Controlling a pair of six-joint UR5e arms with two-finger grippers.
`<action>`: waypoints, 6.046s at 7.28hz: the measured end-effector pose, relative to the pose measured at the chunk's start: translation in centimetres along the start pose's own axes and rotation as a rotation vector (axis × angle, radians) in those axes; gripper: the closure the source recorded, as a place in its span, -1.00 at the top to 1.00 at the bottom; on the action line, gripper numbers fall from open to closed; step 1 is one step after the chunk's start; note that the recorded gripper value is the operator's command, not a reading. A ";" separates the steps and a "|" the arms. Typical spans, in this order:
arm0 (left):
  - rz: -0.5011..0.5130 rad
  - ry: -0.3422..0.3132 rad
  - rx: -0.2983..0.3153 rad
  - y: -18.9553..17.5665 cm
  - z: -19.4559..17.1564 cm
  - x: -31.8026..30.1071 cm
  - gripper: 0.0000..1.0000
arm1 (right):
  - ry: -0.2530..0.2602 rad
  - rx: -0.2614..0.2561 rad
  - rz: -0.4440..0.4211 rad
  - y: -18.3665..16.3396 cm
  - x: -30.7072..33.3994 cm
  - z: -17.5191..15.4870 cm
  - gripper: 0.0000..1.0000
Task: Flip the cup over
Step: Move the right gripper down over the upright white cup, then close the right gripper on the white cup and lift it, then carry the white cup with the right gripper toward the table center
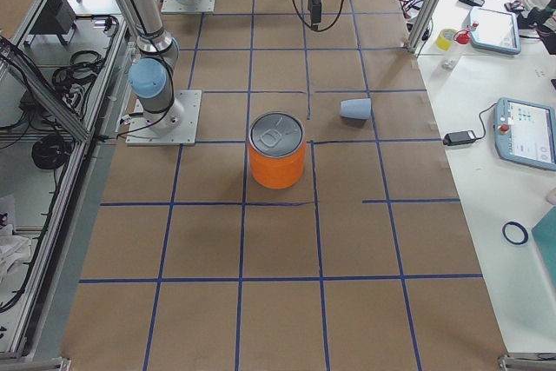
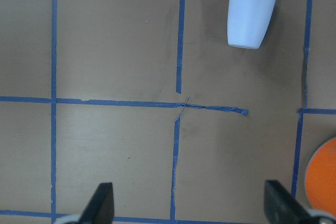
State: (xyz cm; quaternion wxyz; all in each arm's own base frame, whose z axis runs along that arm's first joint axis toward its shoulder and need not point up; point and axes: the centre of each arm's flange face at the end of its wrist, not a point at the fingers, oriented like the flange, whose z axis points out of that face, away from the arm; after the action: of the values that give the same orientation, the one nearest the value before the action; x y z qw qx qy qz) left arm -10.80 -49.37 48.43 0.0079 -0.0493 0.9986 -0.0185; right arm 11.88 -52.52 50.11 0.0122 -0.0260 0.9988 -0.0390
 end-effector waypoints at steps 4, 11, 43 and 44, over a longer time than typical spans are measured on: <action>0.000 0.002 -0.010 0.2 0.6 0.0 1.00 | 0.010 -0.009 0.019 -1.2 1.0 1.4 1.00; 0.000 -0.052 -0.010 0.3 0.9 -0.6 1.00 | 0.038 0.107 0.197 -15.0 12.1 20.0 1.00; -0.052 -0.054 -0.022 -1.5 1.1 -10.3 1.00 | 0.005 0.105 -1.222 -4.4 -30.6 29.2 -1.00; -0.054 -0.057 -0.027 -1.4 1.1 -10.3 1.00 | 0.006 0.106 -1.281 -4.4 -30.7 29.9 -1.00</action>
State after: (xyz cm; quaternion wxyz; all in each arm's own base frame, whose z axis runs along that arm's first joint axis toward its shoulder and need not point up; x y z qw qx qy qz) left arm -0.37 -49.81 47.51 0.0352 -0.0767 0.9964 -0.0036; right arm 43.54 -57.60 21.37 -0.0152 -0.6166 0.7822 -0.0878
